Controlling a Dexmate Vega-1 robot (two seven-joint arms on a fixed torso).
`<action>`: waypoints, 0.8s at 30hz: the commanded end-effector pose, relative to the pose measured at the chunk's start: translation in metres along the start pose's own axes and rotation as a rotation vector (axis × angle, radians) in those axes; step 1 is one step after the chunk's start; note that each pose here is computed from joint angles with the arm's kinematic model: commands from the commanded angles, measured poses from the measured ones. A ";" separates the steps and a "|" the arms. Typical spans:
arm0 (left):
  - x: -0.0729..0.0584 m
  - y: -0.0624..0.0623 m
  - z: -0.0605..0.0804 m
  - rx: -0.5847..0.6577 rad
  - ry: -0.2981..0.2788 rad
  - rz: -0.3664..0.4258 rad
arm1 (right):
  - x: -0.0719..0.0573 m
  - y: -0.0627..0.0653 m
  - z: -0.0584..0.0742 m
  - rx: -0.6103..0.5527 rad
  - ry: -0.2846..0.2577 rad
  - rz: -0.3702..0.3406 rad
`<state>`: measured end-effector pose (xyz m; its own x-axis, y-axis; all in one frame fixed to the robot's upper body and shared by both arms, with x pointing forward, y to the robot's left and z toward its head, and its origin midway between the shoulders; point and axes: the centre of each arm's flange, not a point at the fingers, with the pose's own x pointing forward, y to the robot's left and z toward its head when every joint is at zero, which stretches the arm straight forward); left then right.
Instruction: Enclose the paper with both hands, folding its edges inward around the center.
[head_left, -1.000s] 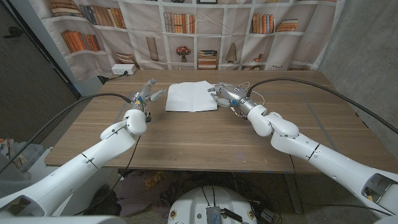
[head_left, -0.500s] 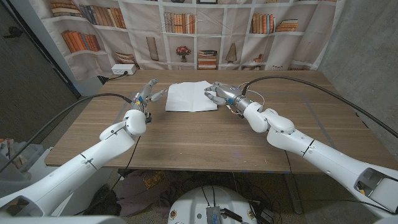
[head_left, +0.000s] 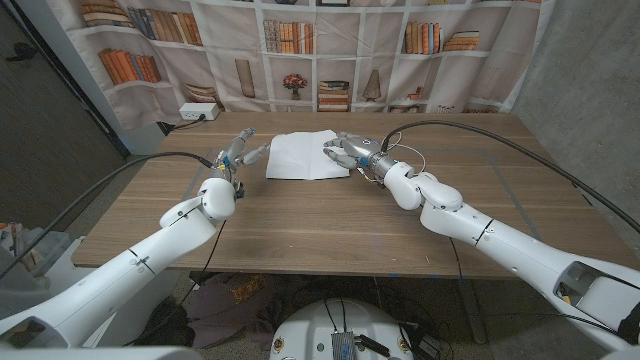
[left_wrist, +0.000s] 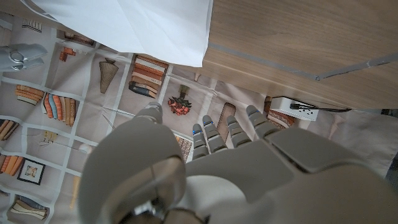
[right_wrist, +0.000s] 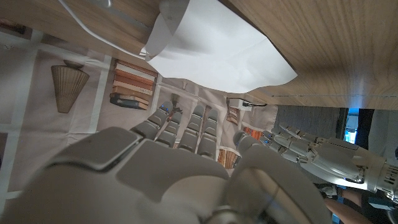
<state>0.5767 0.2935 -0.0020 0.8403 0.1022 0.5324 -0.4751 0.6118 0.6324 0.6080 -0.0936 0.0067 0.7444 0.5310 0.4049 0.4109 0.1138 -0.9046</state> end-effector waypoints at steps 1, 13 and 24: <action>-0.001 0.001 0.000 -0.005 -0.003 0.003 | 0.014 0.009 -0.001 -0.013 0.006 0.025; 0.001 0.002 0.005 0.002 -0.020 -0.001 | 0.024 0.019 -0.007 -0.032 0.012 0.042; -0.001 0.000 0.007 -0.001 -0.031 0.010 | 0.032 0.034 -0.011 -0.049 0.023 0.087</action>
<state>0.5754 0.2913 0.0024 0.8324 0.0892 0.5469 -0.4789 0.6123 0.6291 0.6393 -0.0836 -0.0027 0.7707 0.5240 0.3626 0.3897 0.0627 -0.9188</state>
